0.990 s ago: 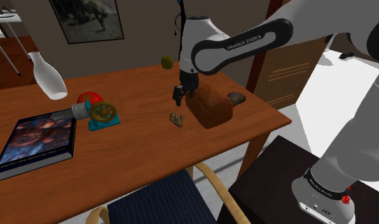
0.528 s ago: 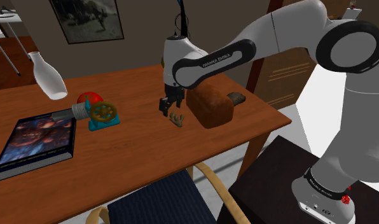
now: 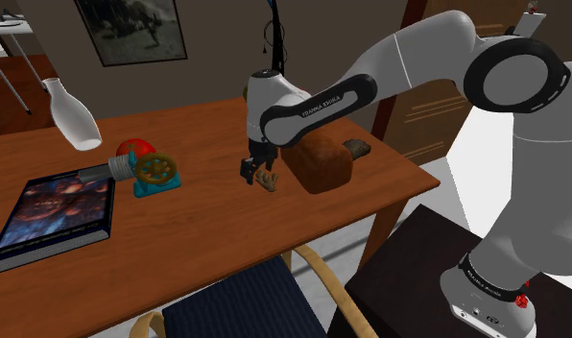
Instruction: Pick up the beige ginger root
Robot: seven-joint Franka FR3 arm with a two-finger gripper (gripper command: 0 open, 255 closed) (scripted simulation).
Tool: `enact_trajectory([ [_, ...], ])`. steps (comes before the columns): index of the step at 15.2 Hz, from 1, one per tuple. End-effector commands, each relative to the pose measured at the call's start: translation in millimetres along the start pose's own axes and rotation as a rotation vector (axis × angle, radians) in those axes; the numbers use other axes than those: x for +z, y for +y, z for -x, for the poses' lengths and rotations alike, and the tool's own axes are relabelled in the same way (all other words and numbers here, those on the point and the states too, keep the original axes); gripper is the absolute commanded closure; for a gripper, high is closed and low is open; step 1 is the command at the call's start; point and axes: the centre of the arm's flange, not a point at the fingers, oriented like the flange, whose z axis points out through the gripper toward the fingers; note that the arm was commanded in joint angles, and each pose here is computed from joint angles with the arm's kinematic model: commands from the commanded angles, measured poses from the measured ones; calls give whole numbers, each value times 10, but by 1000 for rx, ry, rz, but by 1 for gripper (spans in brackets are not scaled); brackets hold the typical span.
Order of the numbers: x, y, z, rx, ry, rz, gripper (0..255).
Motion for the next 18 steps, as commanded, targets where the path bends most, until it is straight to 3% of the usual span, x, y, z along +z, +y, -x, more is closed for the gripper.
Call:
enact_trajectory([
  [1, 8, -3, 6, 0, 1, 0, 255],
  [10, 17, 0, 2, 0, 1, 0, 255],
  [18, -403, -15, -37, 0, 1, 0, 255],
])
